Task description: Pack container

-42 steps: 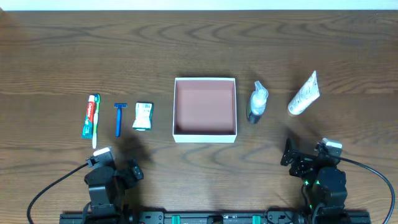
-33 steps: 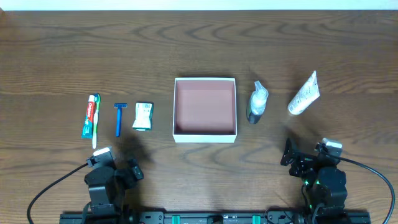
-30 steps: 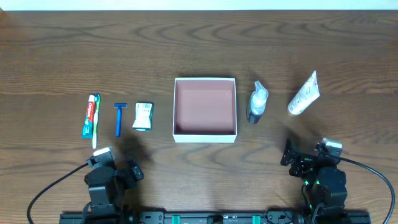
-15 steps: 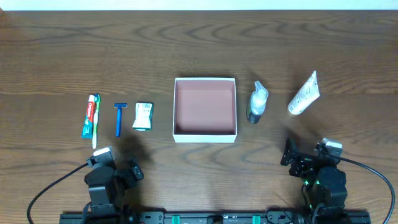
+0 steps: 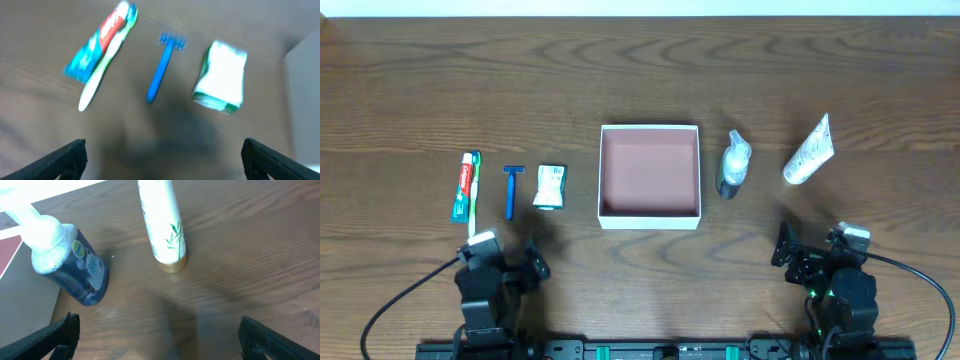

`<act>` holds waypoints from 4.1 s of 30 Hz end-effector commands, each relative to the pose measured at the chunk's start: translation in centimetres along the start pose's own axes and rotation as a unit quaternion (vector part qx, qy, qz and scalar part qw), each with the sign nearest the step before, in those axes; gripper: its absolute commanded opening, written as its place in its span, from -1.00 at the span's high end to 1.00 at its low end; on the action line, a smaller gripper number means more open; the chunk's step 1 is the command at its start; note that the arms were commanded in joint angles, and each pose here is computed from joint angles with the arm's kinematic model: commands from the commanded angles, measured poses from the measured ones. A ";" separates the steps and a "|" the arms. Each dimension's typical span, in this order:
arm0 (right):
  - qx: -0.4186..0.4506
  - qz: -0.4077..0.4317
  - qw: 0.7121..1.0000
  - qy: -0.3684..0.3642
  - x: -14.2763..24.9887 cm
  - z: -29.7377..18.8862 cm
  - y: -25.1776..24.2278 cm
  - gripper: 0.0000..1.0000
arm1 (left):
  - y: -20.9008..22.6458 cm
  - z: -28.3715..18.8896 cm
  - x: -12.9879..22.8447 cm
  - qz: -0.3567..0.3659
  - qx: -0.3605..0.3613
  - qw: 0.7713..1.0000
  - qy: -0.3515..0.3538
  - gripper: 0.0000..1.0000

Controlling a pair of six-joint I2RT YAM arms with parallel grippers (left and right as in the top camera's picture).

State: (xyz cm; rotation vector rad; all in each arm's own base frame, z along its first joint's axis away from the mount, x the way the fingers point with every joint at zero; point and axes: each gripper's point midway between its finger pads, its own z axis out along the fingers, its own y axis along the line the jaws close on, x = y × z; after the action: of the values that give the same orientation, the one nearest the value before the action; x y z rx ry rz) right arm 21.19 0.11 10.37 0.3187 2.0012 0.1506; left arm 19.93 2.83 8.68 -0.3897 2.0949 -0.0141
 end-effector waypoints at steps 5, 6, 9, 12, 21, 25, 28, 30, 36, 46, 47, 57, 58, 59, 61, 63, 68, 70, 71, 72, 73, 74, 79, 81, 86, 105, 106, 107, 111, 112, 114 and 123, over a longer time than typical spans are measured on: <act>0.002 0.006 1.000 -0.003 -0.1 0.0 -0.2 -0.98 | -2.0 -0.2 -1.0 -0.012 0.054 0.998 -0.016 -0.96; 0.002 0.006 1.000 -0.003 -0.1 0.0 -0.2 -0.99 | -2.4 -0.4 -1.4 -0.023 0.065 0.997 -0.022 -0.96; 0.002 0.006 1.000 -0.003 -0.1 0.0 -0.2 -0.99 | -3.3 -1.2 -2.6 -0.031 0.086 0.995 -0.028 -0.97; 0.003 0.006 1.000 -0.003 -0.1 0.0 -0.2 -0.99 | -3.5 -2.2 -4.0 -0.039 0.079 0.996 -0.005 -0.96; 0.002 0.006 1.000 -0.003 -0.1 0.0 -0.2 -0.99 | -5.1 -3.8 -13.1 0.033 0.020 0.988 0.153 -0.96; 0.003 0.006 1.000 -0.003 -0.1 0.0 -0.2 -0.99 | -4.3 -2.4 -16.9 0.118 -0.032 0.969 0.212 -0.96; 0.003 0.006 1.000 -0.003 -0.1 0.0 -0.2 -0.99 | -2.5 -0.4 -18.7 0.160 -0.097 0.952 0.241 -0.96; 0.003 0.006 1.000 -0.003 -0.1 0.0 -0.2 -0.98 | -1.6 1.1 -18.8 0.171 -0.117 0.942 0.262 -0.96; 0.003 0.006 1.000 -0.003 -0.1 0.0 -0.2 -0.98 | 2.2 5.0 -16.0 0.138 -0.153 0.917 0.343 -0.96; 0.002 0.006 1.000 -0.003 -0.1 0.0 -0.2 -0.99 | 8.1 8.3 -13.3 0.120 -0.178 0.887 0.409 -0.99; 0.002 0.006 1.000 -0.003 -0.1 0.0 -0.2 -0.98 | 8.5 8.9 -13.1 0.120 -0.178 0.886 0.411 -0.99; 0.002 0.006 1.000 -0.003 -0.1 0.0 -0.2 -0.99 | 9.6 14.2 -9.4 0.187 -0.113 0.864 0.454 -0.95; 0.002 0.006 1.000 -0.003 -0.1 0.0 -0.2 -0.99 | 9.7 14.6 -9.1 0.191 -0.111 0.862 0.457 -0.93; 0.002 0.006 1.000 -0.003 -0.1 0.0 -0.2 -0.98 | 9.9 15.1 -8.8 0.192 -0.110 0.861 0.457 -0.93; 0.003 0.006 1.000 -0.003 -0.1 0.0 -0.2 -0.99 | 10.2 15.9 -8.5 0.192 -0.111 0.862 0.456 -0.93; 0.002 0.006 1.000 -0.003 -0.1 0.0 -0.2 -0.98 | 10.5 16.8 -8.3 0.190 -0.113 0.865 0.451 -0.93; 0.002 0.006 1.000 -0.003 -0.1 0.0 -0.2 -0.98 | 10.8 18.1 -8.2 0.191 -0.116 0.870 0.439 -0.92; 0.002 0.006 1.000 -0.003 -0.1 0.0 -0.2 -0.99 | 10.8 18.5 -8.0 0.191 -0.116 0.871 0.438 -0.89; 0.002 0.006 1.000 -0.003 -0.1 0.0 -0.2 -0.99 | 10.9 18.6 -7.7 0.191 -0.115 0.869 0.441 -0.89; 0.002 0.006 1.000 -0.003 -0.1 0.0 -0.2 -0.99 | 10.9 18.8 -7.4 0.190 -0.115 0.868 0.444 -0.89; 0.002 0.006 1.000 -0.003 -0.1 0.0 -0.2 -0.98 | 11.0 18.9 -7.1 0.190 -0.114 0.866 0.448 -0.87; 0.002 0.006 1.000 -0.003 -0.1 0.0 -0.2 -0.98 | 11.0 19.0 -6.8 0.190 -0.113 0.864 0.452 -0.86; 0.002 0.006 1.000 -0.003 -0.1 0.0 -0.2 -0.98 | 11.2 19.6 -5.8 0.189 -0.111 0.860 0.461 -0.82; 0.002 0.006 1.000 -0.003 -0.1 0.0 -0.2 -0.99 | 11.3 20.0 -5.4 0.189 -0.111 0.859 0.462 -0.81; 0.002 0.006 1.000 -0.003 -0.1 0.0 -0.2 -0.98 | 11.5 20.4 -4.5 0.188 -0.109 0.855 0.470 -0.66; 0.002 0.006 1.000 -0.003 -0.1 0.0 -0.2 -0.98 | 11.2 19.1 -3.6 0.150 -0.119 0.848 0.495 0.56; 0.002 0.006 1.000 -0.003 -0.1 0.0 -0.2 -0.98 | 11.2 19.0 -3.5 0.144 -0.121 0.848 0.496 0.57; 0.002 0.006 1.000 -0.003 -0.1 0.0 -0.2 -0.99 | 10.9 19.0 -3.4 0.141 -0.115 0.848 0.497 0.63; 0.003 0.006 1.000 -0.003 -0.1 0.0 -0.2 -0.98 | 10.2 18.6 -3.6 0.131 -0.099 0.852 0.497 0.86; 0.003 0.006 1.000 -0.003 -0.1 0.0 -0.2 -0.99 | 10.0 18.3 -4.1 0.128 -0.101 0.854 0.494 0.87; 0.002 0.006 1.000 -0.003 -0.1 0.0 -0.2 -0.98 | 9.6 17.8 -5.5 0.122 -0.107 0.862 0.480 0.87; 0.002 0.006 1.000 -0.003 -0.1 0.0 -0.2 -0.98 | -0.2 12.0 -17.5 0.104 -0.041 0.945 0.306 0.87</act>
State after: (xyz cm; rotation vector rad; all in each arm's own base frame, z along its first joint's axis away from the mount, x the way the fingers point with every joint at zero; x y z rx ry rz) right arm 21.19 0.23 10.36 0.3143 2.0028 0.1579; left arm 36.72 13.53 9.97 -0.2756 2.9465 0.2193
